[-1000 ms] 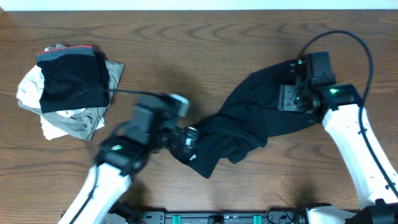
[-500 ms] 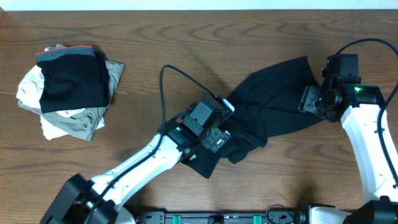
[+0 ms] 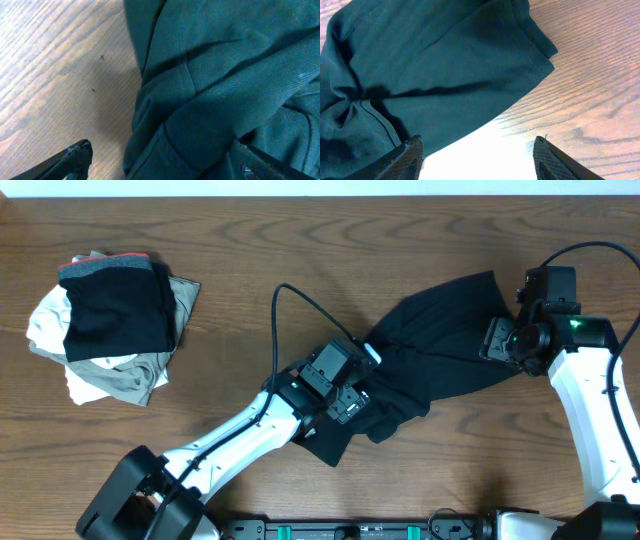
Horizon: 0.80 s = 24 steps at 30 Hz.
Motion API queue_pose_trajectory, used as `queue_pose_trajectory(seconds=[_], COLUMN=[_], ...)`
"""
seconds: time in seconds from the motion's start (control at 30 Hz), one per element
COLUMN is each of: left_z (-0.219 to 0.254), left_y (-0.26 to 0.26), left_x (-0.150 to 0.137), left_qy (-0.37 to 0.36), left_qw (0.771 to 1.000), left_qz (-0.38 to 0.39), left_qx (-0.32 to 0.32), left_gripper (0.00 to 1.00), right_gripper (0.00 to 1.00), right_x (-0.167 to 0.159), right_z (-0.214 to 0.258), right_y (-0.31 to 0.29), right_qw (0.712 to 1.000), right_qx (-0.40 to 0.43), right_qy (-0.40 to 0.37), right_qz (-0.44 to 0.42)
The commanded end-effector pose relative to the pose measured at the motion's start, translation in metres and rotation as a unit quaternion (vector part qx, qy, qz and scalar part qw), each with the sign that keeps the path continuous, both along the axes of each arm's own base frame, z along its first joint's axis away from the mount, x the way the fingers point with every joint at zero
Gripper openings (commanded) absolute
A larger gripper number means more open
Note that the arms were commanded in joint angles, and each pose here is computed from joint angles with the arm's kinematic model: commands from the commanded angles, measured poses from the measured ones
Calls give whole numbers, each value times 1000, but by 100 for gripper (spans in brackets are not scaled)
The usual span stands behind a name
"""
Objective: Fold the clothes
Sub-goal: 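Grasp the near edge of the T-shirt with the left gripper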
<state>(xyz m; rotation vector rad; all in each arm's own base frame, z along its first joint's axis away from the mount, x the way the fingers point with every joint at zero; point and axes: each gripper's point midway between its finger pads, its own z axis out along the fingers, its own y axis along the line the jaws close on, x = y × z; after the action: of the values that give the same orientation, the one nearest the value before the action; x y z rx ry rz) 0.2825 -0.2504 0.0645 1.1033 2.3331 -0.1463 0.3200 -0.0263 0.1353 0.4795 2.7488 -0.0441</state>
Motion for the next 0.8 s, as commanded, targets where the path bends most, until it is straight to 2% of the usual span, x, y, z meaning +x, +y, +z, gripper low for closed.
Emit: queue_pose_trajectory(seconds=[0.0,0.13,0.53,0.77], left_z=[-10,-18,-1,0], left_y=[-2,-5,-17,-17], left_x=[5,8,21,21], left_qy=[3,4,-33,-33], left_qw=[1000,1000,999,999], left_qz=[-3,-3,-2,-2], left_qx=[14,15,-19,-19], left_gripper=[89,89,85,51], right_gripper=[68,68,68,67], right_x=[-2,-2,-1,-1], right_z=[-1,-1,-1,-1], right_y=[-1,-1,-1,-1], right_qw=[1000,1000,1000,1000], right_qx=[5,5,5,5], right_qy=[2,2,0,0], right_qz=[-11,-11,-11,-11])
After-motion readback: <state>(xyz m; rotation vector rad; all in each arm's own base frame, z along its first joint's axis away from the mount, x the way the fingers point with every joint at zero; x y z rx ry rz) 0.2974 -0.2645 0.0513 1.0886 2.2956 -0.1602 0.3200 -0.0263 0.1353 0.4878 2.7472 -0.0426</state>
